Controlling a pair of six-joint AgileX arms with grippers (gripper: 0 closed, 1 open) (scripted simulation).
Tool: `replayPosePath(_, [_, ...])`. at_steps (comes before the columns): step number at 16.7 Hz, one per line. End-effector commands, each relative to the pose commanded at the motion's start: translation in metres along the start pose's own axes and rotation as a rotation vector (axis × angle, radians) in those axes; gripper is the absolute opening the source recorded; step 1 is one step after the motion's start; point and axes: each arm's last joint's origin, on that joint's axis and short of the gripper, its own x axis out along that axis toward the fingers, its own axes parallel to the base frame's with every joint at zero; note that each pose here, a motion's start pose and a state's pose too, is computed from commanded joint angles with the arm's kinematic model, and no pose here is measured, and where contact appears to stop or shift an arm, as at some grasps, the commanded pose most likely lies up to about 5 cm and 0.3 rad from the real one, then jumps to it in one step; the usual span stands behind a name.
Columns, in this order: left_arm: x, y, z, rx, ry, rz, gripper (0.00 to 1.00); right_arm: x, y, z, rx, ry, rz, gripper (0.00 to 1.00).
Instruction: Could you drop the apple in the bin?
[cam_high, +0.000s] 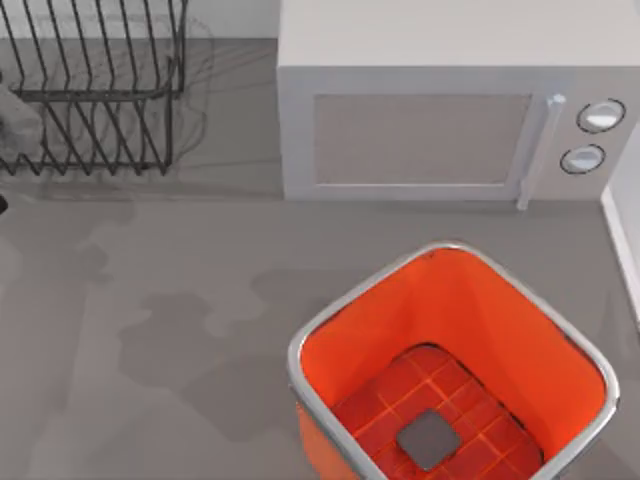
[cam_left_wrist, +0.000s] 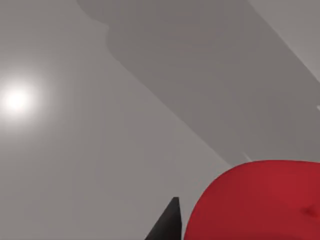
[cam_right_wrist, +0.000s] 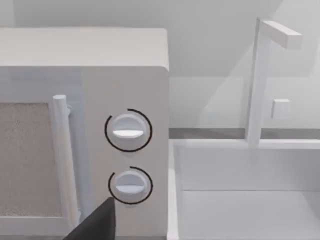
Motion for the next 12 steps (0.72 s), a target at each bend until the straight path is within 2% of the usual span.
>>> replayPosePath(6, [0.001, -0.002, 0.007, -0.011, 0.005, -0.004, 0.00, 0.000, 0.000, 0.000, 0.000, 0.000, 0.000, 1.00])
replayPosePath(9, [0.000, -0.015, 0.033, -0.050, 0.015, -0.011, 0.00, 0.000, 0.000, 0.000, 0.000, 0.000, 0.000, 1.00])
replayPosePath(12, [0.000, -0.042, 0.072, -0.122, 0.036, -0.017, 0.00, 0.000, 0.000, 0.000, 0.000, 0.000, 0.000, 1.00])
